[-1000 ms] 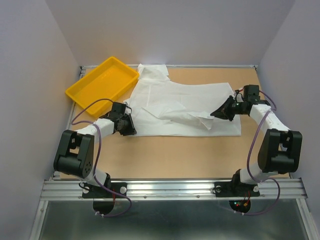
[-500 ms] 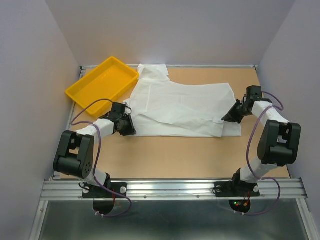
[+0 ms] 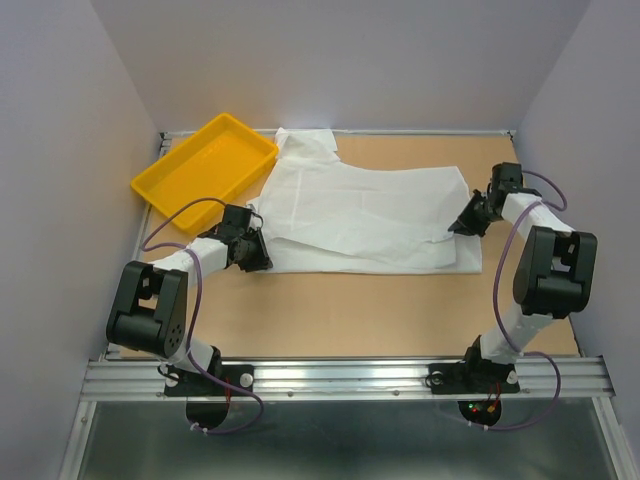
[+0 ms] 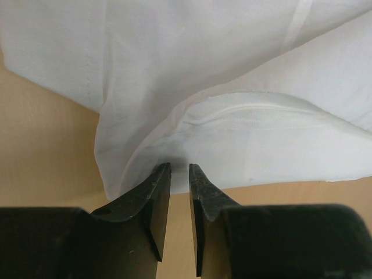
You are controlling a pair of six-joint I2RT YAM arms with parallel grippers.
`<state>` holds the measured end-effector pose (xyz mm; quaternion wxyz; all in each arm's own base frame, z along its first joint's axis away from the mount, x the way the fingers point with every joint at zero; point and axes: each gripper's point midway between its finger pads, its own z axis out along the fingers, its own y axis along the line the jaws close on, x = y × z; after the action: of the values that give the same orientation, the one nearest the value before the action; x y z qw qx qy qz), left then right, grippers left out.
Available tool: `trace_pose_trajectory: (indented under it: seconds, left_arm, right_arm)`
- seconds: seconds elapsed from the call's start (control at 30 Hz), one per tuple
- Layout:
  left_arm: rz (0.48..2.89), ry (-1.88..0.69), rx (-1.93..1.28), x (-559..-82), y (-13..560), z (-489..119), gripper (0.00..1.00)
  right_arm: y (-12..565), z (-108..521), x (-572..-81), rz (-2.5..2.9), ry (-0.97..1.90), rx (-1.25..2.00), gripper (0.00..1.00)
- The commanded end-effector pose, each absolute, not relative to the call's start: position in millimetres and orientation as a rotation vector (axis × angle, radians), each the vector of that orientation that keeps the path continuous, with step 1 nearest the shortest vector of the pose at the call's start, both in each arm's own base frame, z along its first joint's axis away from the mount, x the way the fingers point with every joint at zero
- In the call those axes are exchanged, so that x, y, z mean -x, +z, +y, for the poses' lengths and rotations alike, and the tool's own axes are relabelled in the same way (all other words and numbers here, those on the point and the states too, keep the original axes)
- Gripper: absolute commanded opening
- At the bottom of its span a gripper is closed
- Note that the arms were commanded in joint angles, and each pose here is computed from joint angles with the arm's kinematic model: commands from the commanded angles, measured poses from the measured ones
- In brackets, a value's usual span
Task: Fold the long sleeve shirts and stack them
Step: Fold the shirt
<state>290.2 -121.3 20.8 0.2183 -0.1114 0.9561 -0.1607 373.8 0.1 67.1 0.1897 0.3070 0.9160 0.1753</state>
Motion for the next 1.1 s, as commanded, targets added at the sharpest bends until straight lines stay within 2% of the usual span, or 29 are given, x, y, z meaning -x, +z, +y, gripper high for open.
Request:
trace_pose_trajectory:
  seconds: [0.0,0.4,0.63,0.97,1.07]
  left_arm:
    - [2.722,-0.334,0.327,-268,4,-104,0.32]
    - [2.723,-0.323,0.334,-268,4,-102,0.32]
    - [2.710,-0.314,0.349,-267,7,-100,0.32]
    - [2.710,-0.315,0.353,-268,6,-101,0.32]
    - [2.711,-0.319,0.352,-268,6,-101,0.32]
  right_arm:
    - [96,-2,-415,2.461,0.524,-0.712,0.14]
    - [92,0,-444,2.454,0.448,-0.604,0.15]
    - [83,-11,-438,2.463,0.353,-0.592,0.14]
    - [138,2,-446,2.241,0.454,-0.436,0.11]
    - [139,8,-449,2.231,0.491,-0.402,0.11]
